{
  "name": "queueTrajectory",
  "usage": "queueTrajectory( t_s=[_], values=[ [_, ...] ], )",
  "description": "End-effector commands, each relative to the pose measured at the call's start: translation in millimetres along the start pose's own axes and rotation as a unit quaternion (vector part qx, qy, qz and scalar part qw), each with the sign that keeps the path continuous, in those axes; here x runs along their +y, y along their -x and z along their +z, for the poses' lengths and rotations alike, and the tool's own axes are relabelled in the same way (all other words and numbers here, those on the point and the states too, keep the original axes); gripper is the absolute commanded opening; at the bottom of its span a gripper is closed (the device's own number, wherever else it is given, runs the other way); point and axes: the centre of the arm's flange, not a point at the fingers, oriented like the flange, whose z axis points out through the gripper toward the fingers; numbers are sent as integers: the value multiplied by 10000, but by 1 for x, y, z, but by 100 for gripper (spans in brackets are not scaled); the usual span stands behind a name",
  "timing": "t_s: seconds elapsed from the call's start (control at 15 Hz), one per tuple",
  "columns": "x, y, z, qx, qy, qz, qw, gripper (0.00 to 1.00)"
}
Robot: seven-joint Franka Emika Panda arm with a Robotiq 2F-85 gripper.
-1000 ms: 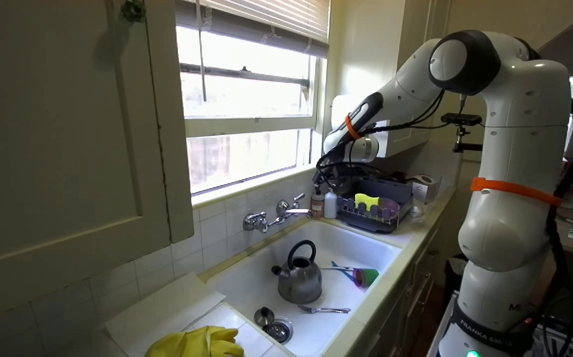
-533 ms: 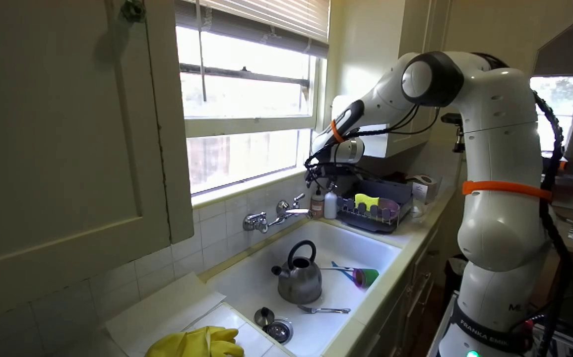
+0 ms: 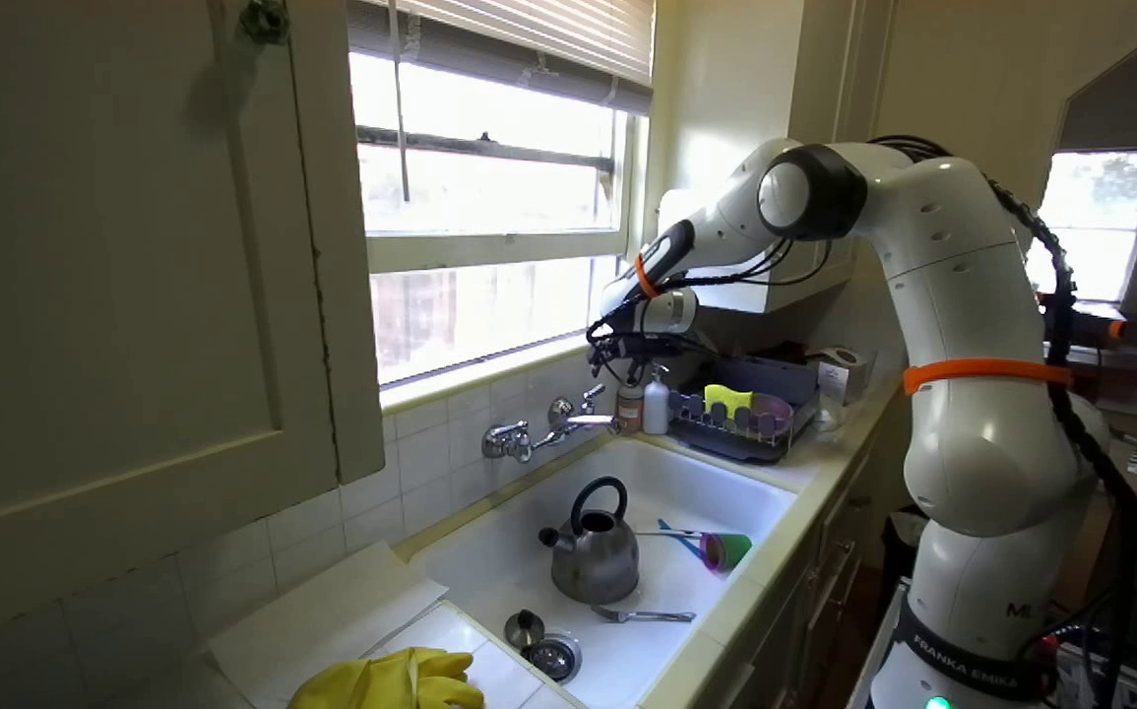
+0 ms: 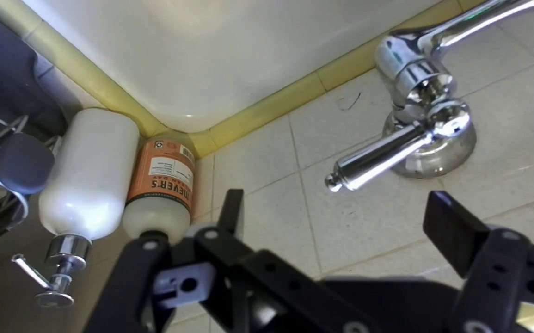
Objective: Move the tap nozzle to the right then open the right tap faucet
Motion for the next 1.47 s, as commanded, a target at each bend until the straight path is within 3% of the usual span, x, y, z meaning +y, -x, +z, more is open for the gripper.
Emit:
queueTrajectory(
  t_s=[0.0,0.27,0.67,1.4],
  values=[
    [4,-18,19,-45,-178,-347,9992,100],
    [2,-23,29,-90,-196,-736,9971,100],
    [4,-25,43,-417,-146,-786,9959,100],
    [6,-35,53,-918,314,-918,9910,100]
  ],
)
